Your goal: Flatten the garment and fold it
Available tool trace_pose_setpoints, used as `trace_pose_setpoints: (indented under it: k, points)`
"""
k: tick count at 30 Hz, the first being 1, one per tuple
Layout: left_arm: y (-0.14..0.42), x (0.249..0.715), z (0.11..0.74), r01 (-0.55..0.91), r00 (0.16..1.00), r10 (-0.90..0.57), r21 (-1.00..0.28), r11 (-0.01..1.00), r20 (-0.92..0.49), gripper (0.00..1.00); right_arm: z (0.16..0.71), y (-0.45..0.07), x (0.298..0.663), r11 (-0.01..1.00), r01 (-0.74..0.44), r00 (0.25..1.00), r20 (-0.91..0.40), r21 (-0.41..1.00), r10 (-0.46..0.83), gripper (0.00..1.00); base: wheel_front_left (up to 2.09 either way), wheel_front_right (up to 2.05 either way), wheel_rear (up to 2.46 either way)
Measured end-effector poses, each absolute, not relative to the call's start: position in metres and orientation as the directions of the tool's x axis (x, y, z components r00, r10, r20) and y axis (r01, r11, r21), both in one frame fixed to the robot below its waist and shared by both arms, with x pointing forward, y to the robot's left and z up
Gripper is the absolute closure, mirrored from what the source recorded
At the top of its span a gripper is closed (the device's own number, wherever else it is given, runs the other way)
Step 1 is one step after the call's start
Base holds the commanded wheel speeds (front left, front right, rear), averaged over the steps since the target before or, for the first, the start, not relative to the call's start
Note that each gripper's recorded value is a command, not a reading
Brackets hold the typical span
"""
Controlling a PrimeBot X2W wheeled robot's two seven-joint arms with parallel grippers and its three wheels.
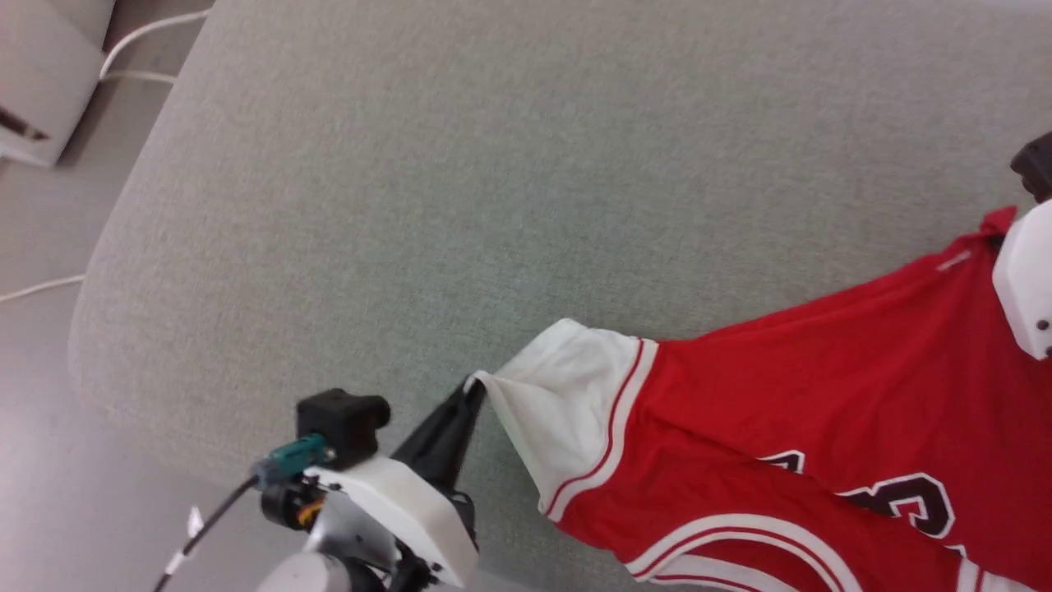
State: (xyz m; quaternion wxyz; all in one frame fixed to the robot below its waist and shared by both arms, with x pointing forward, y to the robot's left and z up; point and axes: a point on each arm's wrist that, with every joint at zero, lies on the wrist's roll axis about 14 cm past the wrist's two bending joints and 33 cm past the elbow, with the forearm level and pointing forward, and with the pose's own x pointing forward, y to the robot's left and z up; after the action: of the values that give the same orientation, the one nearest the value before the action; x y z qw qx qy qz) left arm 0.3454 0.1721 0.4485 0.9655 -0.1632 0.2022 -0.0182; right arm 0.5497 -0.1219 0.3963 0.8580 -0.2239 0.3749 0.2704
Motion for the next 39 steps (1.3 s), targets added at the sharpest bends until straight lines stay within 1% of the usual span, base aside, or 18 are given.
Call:
trace_pose_setpoints:
  k: [4,7,12,16,21,27,33,36,39]
  points:
    - [0.182,0.355,0.484,0.017,0.957,-0.097,-0.282,0.959,-0.273,1.00,0.448,-0.121,0.556,0.766,-0.603,0.683,-0.641,-0.224,0.350,1.00,0.00,0.00,0.00]
    - [0.188,0.364,0.514,0.047,0.980,-0.093,-0.248,0.968,-0.177,1.00,0.490,-0.123,0.555,0.768,-0.582,0.746,-0.550,-0.266,0.375,1.00,0.00,0.00,0.00]
    - [0.187,0.379,0.579,0.129,0.992,-0.126,-0.167,0.977,0.030,1.00,0.562,-0.128,0.544,0.784,-0.538,0.828,-0.370,-0.309,0.422,1.00,0.00,0.00,0.00]
    - [0.180,0.382,0.630,0.181,0.969,-0.155,-0.124,0.976,0.194,1.00,0.611,-0.134,0.526,0.789,-0.503,0.863,-0.249,-0.351,0.440,1.00,0.00,0.00,0.00]
    - [0.171,0.379,0.698,0.236,0.895,-0.198,-0.047,0.971,0.400,1.00,0.669,-0.148,0.501,0.813,-0.439,0.894,-0.094,-0.382,0.439,1.00,0.00,0.00,0.00]
    - [0.159,0.362,0.770,0.283,0.768,-0.246,0.031,0.959,0.592,1.00,0.719,-0.163,0.464,0.838,-0.369,0.904,0.057,-0.402,0.425,1.00,0.00,0.00,0.00]
    - [0.151,0.347,0.824,0.301,0.644,-0.273,0.092,0.949,0.715,1.00,0.753,-0.173,0.435,0.860,-0.303,0.898,0.178,-0.411,0.402,1.00,0.00,0.00,0.00]
    - [0.149,0.347,0.841,0.302,0.601,-0.282,0.114,0.947,0.748,1.00,0.761,-0.179,0.429,0.869,-0.273,0.899,0.212,-0.413,0.384,1.00,0.00,0.00,0.00]
    - [0.145,0.356,0.852,0.309,0.585,-0.298,0.132,0.942,0.754,1.00,0.762,-0.186,0.432,0.879,-0.250,0.905,0.226,-0.405,0.362,1.00,0.00,0.00,0.00]
